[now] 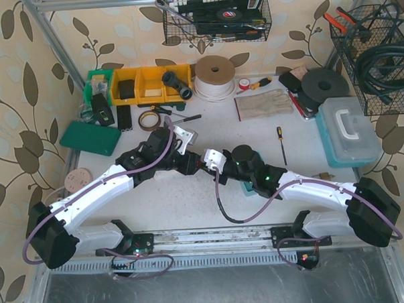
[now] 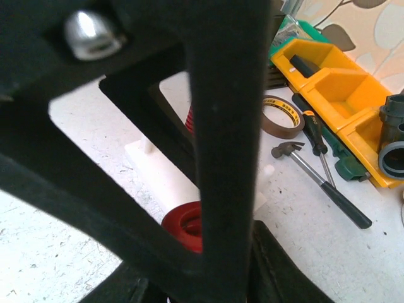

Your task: Install the large spring

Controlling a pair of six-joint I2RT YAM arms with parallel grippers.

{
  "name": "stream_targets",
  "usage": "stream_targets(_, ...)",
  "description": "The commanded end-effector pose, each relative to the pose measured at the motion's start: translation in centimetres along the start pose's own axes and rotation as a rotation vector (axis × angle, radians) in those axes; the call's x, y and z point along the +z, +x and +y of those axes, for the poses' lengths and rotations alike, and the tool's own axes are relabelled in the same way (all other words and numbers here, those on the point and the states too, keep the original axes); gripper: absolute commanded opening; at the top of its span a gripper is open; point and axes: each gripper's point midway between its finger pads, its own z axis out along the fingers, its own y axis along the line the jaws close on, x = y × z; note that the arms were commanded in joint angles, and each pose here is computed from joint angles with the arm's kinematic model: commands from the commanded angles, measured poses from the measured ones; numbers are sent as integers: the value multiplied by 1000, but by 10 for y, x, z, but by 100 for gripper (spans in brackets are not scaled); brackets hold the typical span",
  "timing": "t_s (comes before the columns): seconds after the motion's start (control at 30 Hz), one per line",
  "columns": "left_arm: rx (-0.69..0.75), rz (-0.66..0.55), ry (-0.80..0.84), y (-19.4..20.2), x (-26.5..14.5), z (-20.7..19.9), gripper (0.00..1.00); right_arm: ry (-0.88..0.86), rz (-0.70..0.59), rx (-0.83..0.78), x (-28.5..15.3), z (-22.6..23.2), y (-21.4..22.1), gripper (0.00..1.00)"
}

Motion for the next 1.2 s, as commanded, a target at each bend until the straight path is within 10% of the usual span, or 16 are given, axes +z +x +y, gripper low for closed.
stream_targets(0.0,6,-13,69,-7,4,-15,56,11,-71,-17,0,0,-15,0)
stream_targets(0.43,-44,89,44,10,13,-8,46,78,-56,-15,1,-10,-11,0)
stream_targets(0.7,-55,89,36,7,8,-9,1,120,-24,-9,2,-17,-6,1)
stream_targets(1.1,38,56,-226,-27,-26,22,0,165,-45,-51,-17,-21,-2,99)
stream_targets(1.17,43,43,-280,-36,-33,34,0,218,-49,-54,-23,-28,-1,100)
